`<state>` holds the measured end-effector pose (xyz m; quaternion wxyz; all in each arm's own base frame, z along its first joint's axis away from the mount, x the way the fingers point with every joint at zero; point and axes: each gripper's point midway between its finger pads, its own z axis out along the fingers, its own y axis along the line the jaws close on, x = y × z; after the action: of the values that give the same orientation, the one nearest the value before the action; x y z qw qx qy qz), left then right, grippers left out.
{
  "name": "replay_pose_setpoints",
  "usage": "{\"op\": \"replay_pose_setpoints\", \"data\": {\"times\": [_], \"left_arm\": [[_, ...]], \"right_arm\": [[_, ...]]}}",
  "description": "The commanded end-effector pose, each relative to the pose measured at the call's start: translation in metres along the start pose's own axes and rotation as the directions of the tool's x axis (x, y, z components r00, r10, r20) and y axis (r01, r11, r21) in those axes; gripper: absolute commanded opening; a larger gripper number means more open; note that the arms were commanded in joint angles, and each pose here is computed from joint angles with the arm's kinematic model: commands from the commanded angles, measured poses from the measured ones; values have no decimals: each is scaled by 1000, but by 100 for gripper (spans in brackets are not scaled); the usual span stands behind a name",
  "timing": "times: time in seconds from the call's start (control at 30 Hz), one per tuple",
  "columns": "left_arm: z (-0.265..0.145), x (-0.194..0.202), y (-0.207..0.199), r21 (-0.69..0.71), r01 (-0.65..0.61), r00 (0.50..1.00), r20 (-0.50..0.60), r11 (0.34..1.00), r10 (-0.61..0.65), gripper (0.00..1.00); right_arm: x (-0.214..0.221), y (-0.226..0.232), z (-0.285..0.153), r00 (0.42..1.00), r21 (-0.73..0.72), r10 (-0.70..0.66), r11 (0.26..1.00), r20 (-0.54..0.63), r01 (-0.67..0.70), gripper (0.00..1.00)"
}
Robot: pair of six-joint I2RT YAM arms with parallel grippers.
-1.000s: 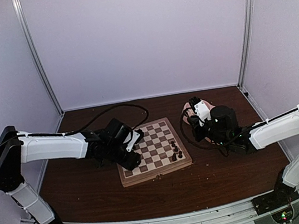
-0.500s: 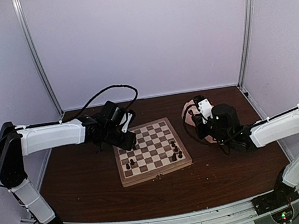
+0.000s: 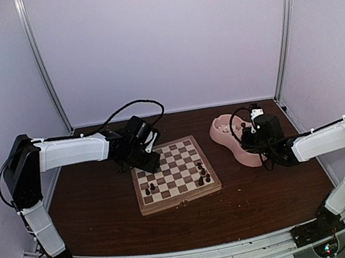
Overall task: Set up the chess pieces on the board
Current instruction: Pick up the pawn from the chessboard.
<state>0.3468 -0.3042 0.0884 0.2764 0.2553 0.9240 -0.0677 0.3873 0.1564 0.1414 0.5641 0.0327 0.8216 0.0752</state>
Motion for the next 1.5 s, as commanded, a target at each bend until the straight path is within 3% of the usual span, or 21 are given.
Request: {"op": "replay_pose_setpoints", "data": {"times": [0.0,0.27,0.53,0.97,1.47], "left_arm": [[-4,-11,3,-13,5,1000,14,1000,-4,50],[0,-8,1,-4,3,1000,-2,1000,-3,48],[14,-5,2,-20,-2,999,-39,1000,2,44],[26,-3,9,-62,0,998,-61,998,-4,37],[31,-5,0,-8,-38,996,-84,999,37,10]], "right_arm": [[20,-5,13,992,14,81,997,-93,-80,0],[42,-23,29,963,25,197,980,-182,-196,0],[39,-39,26,960,95,228,972,-165,-215,0],[31,-36,23,964,70,223,974,-143,-215,0],[21,-27,19,972,4,203,979,-116,-204,0]]}}
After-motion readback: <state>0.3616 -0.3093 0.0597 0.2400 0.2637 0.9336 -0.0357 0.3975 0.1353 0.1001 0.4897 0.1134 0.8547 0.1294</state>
